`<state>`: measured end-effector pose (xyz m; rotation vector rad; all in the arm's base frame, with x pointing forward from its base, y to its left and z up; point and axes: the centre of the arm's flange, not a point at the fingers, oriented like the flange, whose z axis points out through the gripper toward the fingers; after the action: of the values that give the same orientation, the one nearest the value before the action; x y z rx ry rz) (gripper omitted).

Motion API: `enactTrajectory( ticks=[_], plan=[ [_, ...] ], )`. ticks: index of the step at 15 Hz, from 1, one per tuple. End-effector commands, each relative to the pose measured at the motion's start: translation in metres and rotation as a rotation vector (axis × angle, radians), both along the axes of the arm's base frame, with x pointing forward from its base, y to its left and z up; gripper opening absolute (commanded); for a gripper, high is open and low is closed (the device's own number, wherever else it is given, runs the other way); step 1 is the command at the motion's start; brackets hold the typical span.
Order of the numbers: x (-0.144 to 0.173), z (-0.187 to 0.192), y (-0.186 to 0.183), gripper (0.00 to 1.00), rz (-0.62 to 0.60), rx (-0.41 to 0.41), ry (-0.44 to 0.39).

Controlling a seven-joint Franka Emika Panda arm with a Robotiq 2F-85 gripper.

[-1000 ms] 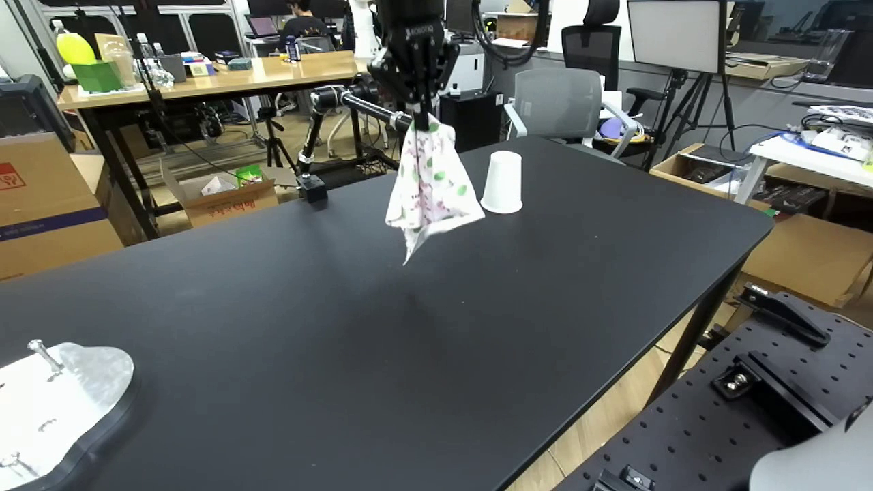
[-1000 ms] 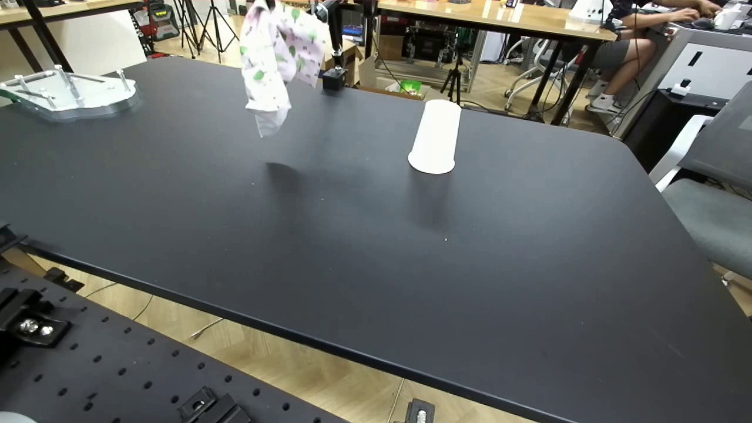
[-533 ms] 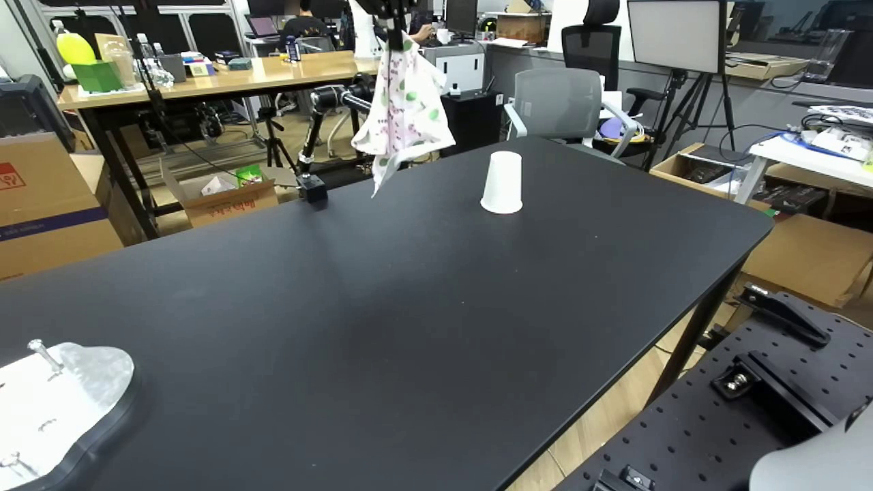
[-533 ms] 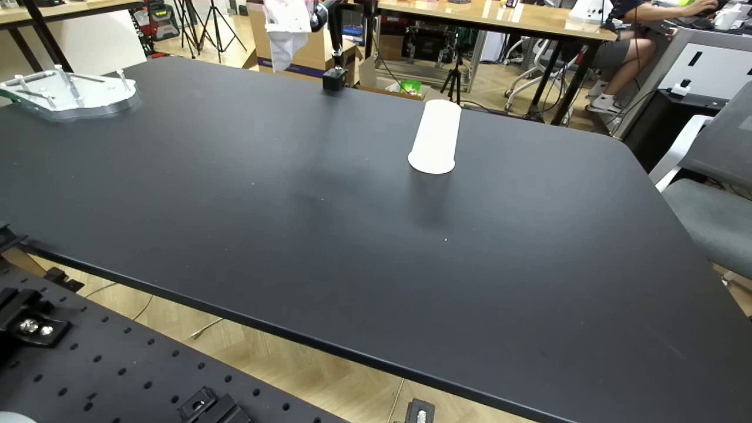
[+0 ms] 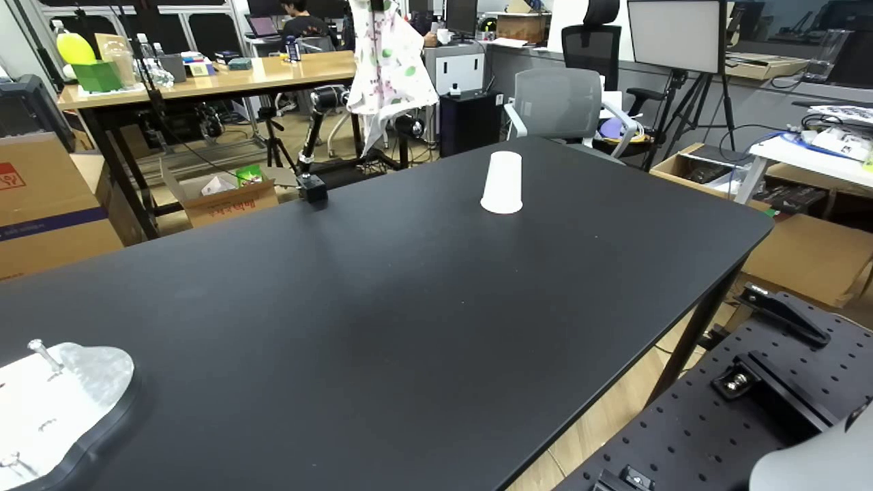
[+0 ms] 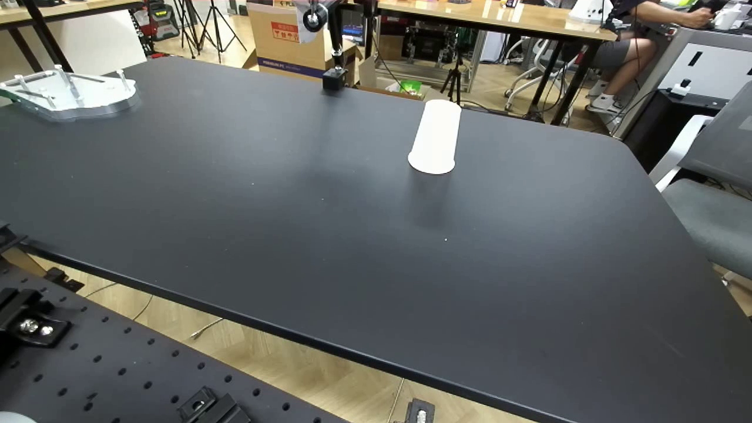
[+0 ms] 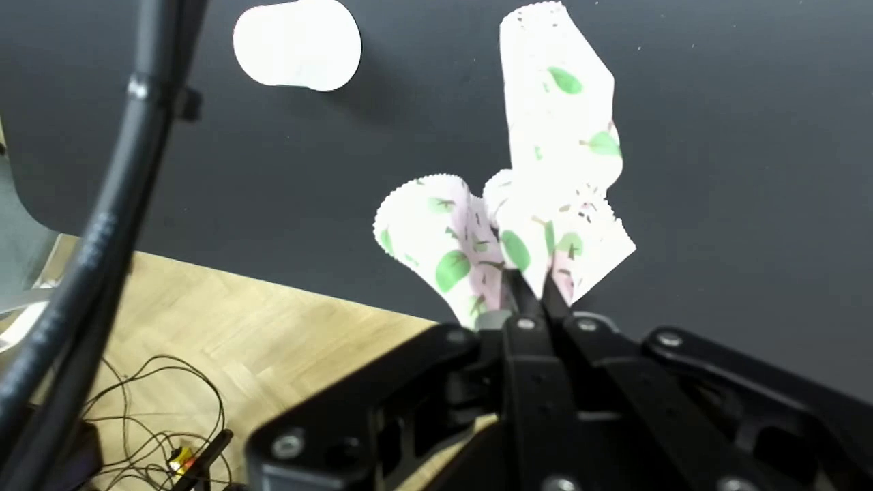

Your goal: Hang the cloth on the rack.

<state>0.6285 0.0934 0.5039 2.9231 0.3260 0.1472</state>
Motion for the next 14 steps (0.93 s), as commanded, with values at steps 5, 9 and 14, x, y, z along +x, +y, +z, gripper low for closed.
enactTrajectory(
  ticks=[5, 9, 14],
  plan=[
    [0.011, -0.015, -0.006, 0.01, -0.027, -0.015, 0.095],
    [-0.002, -0.027, -0.015, 0.01, -0.039, -0.019, 0.141],
    [-0.012, -0.052, -0.024, 0.01, -0.053, -0.030, 0.199]
  ],
)
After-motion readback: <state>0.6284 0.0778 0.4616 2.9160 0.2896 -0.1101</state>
